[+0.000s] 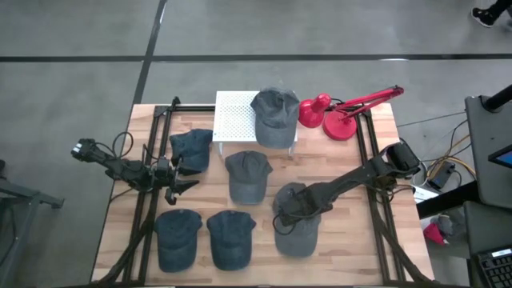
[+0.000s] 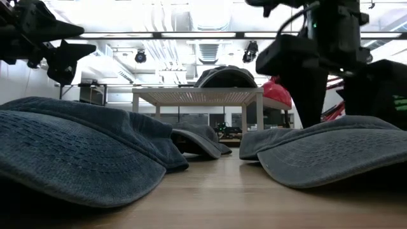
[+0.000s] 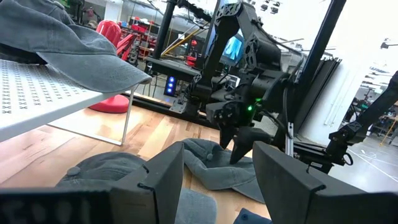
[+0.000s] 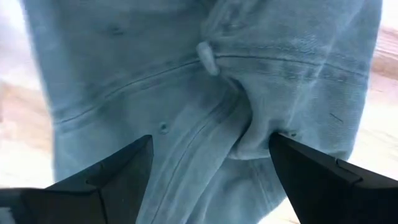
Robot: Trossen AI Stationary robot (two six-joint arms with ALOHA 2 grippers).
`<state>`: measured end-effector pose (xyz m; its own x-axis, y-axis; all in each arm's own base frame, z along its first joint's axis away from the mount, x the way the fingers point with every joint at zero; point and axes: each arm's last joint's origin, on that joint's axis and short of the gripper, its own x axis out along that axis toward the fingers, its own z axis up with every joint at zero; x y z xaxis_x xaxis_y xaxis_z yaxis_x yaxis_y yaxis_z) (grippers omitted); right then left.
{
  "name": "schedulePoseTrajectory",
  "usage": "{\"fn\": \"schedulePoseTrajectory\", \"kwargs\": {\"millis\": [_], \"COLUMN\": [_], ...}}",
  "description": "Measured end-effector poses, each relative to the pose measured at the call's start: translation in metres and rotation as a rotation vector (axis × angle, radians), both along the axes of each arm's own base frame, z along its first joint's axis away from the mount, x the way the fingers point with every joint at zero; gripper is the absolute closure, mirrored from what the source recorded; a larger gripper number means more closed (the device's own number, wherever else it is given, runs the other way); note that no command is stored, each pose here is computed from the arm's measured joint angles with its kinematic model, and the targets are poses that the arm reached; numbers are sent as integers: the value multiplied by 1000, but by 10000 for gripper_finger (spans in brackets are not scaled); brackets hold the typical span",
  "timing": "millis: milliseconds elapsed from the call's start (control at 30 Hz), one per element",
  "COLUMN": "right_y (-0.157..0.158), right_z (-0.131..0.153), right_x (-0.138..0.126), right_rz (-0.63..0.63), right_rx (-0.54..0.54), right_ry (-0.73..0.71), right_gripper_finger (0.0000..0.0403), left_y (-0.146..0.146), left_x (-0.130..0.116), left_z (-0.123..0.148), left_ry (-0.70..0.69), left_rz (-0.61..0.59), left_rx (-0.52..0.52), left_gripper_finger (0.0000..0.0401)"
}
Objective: Pick & Place hat
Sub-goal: Stack the bottom gray cap on top of the other gray cap on the shelf
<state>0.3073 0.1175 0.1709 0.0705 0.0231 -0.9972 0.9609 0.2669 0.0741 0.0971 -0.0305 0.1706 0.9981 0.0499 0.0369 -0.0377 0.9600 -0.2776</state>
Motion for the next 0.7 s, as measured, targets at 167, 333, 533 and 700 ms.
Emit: {"fn": "schedulePoseTrajectory", "kwargs": {"millis": [167,333,533,700], "right_y": [-1,-2,-3,-1], "right_z": [-13,-23,-26,-20], "right_x": [-4,-7,-9,-4], "right_rz": [-10,-56,-84,-45], "right_rx": [6,27,27,21], "right_ry": [-12,-24,-17,-43], "right_gripper_finger": [95,125,208,289], "left_y": [0,0,0,0], "left_x": [0,0,0,0], "left_z": [0,0,0,0], "left_ry": [0,0,0,0], "left_rz": [0,0,0,0], "left_rx": [0,-2,-3,-3], "left_gripper_finger": [206,206,206,206]}}
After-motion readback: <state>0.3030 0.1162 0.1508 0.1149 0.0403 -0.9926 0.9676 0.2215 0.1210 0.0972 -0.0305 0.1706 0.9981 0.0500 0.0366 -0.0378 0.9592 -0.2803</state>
